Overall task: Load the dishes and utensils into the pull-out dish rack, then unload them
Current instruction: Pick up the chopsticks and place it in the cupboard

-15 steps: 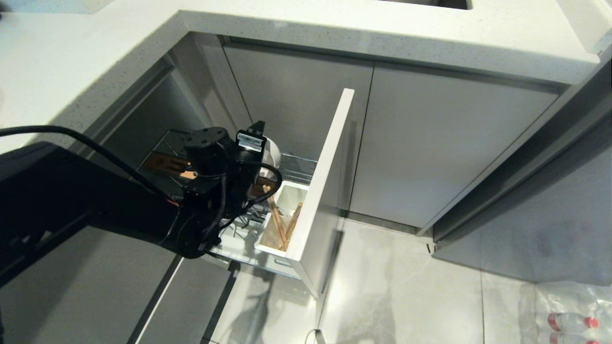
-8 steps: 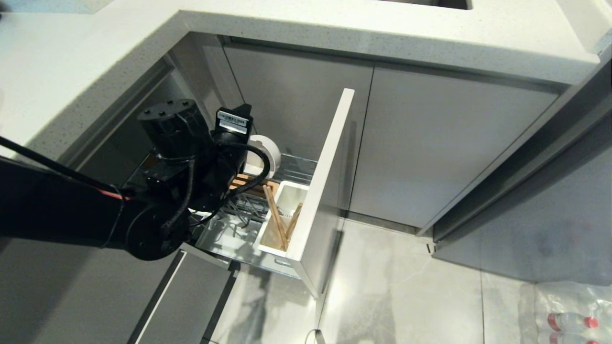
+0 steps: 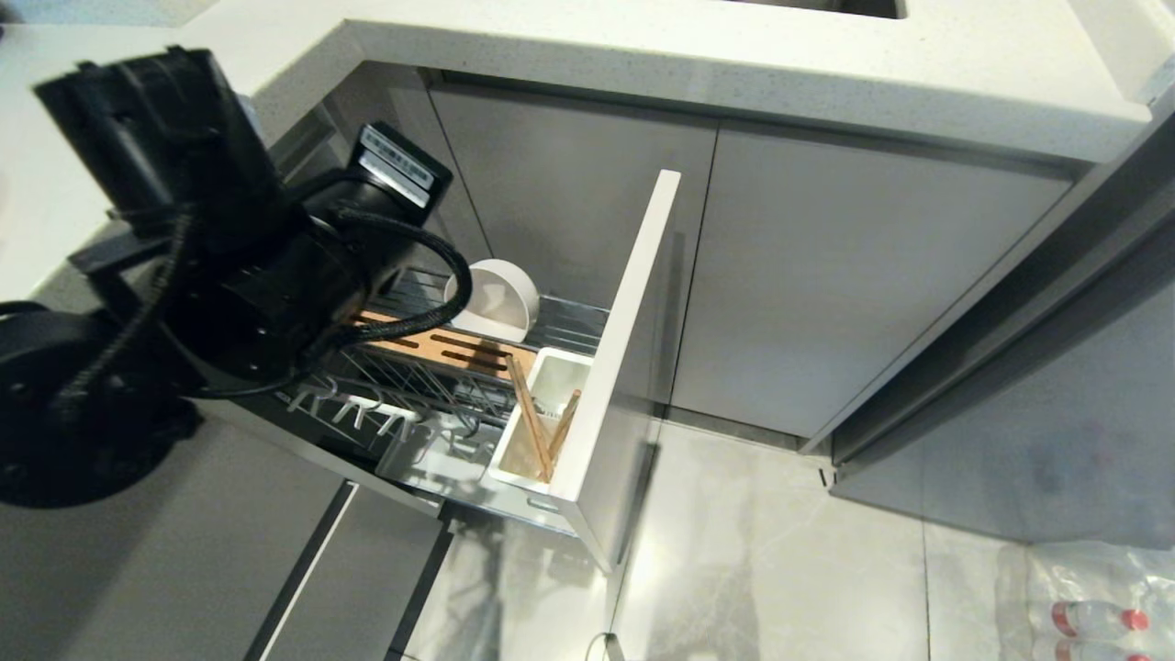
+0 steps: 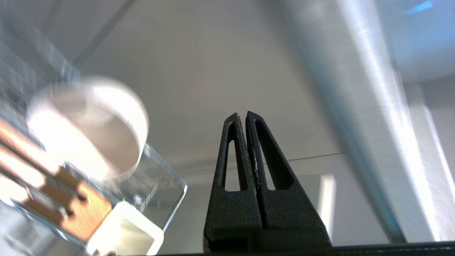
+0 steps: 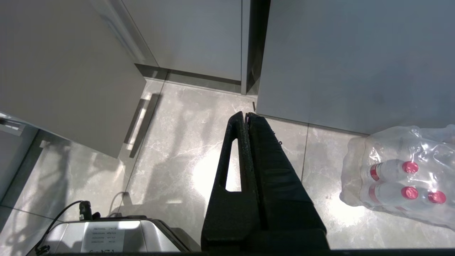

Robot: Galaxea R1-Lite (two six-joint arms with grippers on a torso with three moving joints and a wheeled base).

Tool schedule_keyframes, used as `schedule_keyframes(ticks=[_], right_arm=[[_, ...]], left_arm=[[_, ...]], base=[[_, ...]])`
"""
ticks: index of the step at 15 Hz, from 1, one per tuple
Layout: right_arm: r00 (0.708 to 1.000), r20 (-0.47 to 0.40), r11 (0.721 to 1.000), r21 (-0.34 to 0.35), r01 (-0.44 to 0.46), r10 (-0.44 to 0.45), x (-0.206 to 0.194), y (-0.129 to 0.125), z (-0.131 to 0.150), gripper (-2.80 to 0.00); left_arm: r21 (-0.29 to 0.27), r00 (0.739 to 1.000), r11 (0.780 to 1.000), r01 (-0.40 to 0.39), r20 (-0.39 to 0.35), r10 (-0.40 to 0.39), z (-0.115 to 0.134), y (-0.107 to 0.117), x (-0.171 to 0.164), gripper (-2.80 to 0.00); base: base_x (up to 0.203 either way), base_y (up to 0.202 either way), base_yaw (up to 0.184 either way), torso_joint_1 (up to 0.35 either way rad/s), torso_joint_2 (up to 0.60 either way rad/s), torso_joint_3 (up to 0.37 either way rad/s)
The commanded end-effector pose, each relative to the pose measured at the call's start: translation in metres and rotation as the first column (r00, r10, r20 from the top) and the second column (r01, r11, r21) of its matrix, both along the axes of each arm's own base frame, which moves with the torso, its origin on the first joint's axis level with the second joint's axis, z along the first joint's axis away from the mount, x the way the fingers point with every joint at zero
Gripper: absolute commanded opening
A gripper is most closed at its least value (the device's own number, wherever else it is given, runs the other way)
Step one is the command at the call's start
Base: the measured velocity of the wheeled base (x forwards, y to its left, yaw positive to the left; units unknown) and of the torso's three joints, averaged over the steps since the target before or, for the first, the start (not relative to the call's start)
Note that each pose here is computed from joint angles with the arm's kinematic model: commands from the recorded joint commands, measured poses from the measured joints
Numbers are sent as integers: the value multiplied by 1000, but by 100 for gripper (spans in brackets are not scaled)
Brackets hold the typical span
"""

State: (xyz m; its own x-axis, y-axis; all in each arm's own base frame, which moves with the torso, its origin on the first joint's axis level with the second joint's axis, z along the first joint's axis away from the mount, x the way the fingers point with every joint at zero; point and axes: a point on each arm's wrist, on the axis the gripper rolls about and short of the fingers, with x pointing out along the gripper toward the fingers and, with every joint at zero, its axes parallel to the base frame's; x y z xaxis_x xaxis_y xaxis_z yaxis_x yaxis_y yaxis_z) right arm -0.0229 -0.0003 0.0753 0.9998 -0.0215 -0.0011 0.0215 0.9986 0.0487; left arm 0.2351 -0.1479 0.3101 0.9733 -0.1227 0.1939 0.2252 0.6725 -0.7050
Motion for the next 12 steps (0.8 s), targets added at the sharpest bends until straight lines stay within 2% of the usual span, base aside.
schedule_keyframes(ticks=[1,2,4,5,6,7,8,10,11,12], right_arm=[[1000,-2,1000,0,0,0,0,0,0,-280],[1000,-2,1000,0,0,0,0,0,0,-280],[1000,-2,1000,0,0,0,0,0,0,-280],[1000,-2,1000,0,0,0,0,0,0,-280],[1000,-2,1000,0,0,0,0,0,0,-280],[1000,-2,1000,0,0,0,0,0,0,-280],[1000,-2,1000,0,0,0,0,0,0,-280],[1000,-2,1000,0,0,0,0,0,0,-280],[1000,-2,1000,0,0,0,0,0,0,-280],[1000,-2,1000,0,0,0,0,0,0,-280]], left_arm=[[44,993,999,-24,113,19,34,16,-31,-280],[90,985,994,-62,164,47,49,23,-43,-280],[221,960,961,-166,261,106,72,36,-63,-280],[294,940,925,-239,309,144,83,43,-72,-280],[342,914,883,-322,356,196,96,50,-81,-280],[350,892,855,-382,381,243,106,56,-87,-280],[350,857,814,-463,410,312,121,65,-93,-280],[341,780,719,-606,433,452,147,90,-99,-280],[354,747,666,-657,425,511,160,103,-103,-280],[401,728,607,-686,392,563,168,115,-105,-280]], base=[[0,0,0,0,0,0],[0,0,0,0,0,0],[0,0,0,0,0,0],[0,0,0,0,0,0],[0,0,0,0,0,0],[0,0,0,0,0,0],[0,0,0,0,0,0],[0,0,0,0,0,0],[0,0,0,0,0,0],[0,0,0,0,0,0]])
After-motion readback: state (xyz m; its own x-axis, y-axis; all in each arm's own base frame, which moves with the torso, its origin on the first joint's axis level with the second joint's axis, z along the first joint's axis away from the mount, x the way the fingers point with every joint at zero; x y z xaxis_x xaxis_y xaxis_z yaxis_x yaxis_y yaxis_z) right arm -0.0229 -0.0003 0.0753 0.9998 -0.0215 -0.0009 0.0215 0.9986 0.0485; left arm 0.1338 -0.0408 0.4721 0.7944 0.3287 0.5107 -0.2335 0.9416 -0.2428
